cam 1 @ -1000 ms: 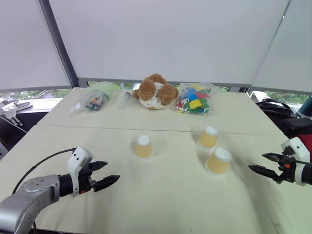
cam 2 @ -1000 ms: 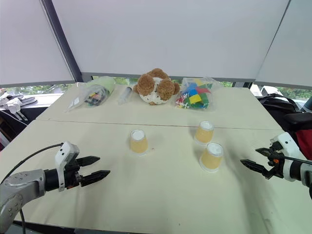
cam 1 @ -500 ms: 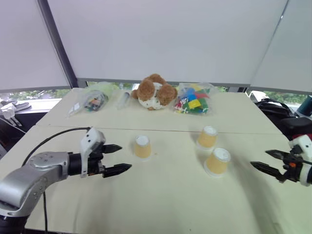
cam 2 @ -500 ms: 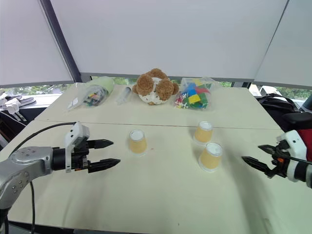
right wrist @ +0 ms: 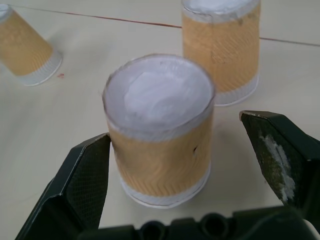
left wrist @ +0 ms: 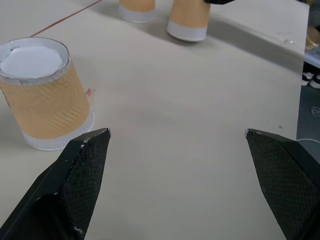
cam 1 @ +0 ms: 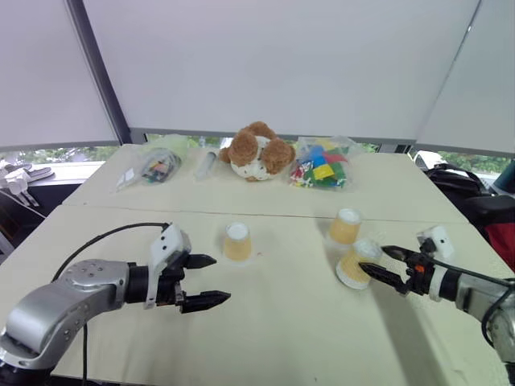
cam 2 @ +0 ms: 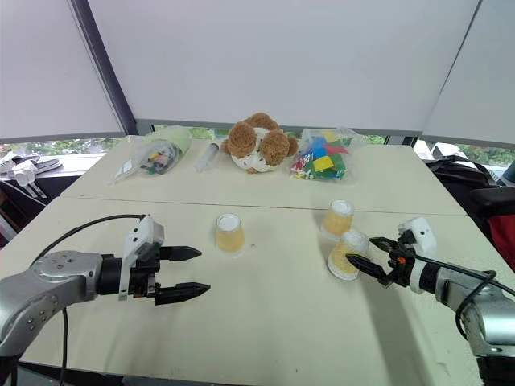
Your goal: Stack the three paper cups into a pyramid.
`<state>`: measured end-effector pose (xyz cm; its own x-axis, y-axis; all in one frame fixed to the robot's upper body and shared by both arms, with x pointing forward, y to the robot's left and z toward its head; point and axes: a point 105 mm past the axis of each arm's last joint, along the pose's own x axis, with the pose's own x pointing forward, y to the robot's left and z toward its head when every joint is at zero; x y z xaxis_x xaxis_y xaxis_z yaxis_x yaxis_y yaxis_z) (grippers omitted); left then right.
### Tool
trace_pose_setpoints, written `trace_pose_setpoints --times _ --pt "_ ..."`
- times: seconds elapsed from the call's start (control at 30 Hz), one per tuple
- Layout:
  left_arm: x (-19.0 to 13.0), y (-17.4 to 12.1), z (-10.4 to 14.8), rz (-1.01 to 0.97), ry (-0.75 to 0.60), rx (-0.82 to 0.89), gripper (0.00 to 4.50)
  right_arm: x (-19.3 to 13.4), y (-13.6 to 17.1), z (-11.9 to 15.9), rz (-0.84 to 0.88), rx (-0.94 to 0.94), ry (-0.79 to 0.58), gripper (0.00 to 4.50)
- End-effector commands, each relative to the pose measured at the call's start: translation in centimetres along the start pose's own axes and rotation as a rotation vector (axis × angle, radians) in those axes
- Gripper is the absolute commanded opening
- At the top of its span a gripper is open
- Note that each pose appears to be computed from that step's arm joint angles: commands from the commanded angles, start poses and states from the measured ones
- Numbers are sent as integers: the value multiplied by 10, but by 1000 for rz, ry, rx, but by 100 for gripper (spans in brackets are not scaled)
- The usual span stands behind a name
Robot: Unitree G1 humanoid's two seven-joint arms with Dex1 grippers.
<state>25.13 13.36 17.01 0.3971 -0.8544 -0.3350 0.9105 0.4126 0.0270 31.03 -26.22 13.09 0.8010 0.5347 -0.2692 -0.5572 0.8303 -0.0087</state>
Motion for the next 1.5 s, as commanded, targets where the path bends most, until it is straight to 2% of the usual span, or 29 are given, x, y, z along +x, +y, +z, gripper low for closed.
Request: trace_pose_setpoints --times 0.03,0.5,0.57,0.67,0.7,0.73,1.03,1.33,1.4,1.47,1.5 --pt "-4 -3 4 17 -6 25 445 2 4 11 32 -13 -42 450" --pt "-4 -3 -7 24 15 4 445 18 23 23 111 -2 -93 450" --pt "-3 -3 -8 25 17 1 450 20 24 23 117 -7 -92 397" --pt "-5 -4 -11 27 23 -6 450 21 27 27 130 -14 -106 262" --pt "-5 -4 -11 28 26 -7 450 21 28 28 132 -17 -110 234" --pt "-6 -4 -13 27 32 -10 450 21 30 32 141 -28 -114 232" --pt "-5 -4 -15 18 42 -16 450 39 95 52 384 -75 -122 232" --pt "-2 -7 -17 11 45 -18 450 60 125 35 476 -72 -83 232" --pt "-2 -8 -17 11 44 -19 450 62 122 32 468 -57 -84 338" --pt "-2 -7 -17 12 41 -24 450 61 121 30 473 -55 -77 426" --pt "-2 -7 -17 12 40 -25 450 60 120 31 476 -59 -80 445"
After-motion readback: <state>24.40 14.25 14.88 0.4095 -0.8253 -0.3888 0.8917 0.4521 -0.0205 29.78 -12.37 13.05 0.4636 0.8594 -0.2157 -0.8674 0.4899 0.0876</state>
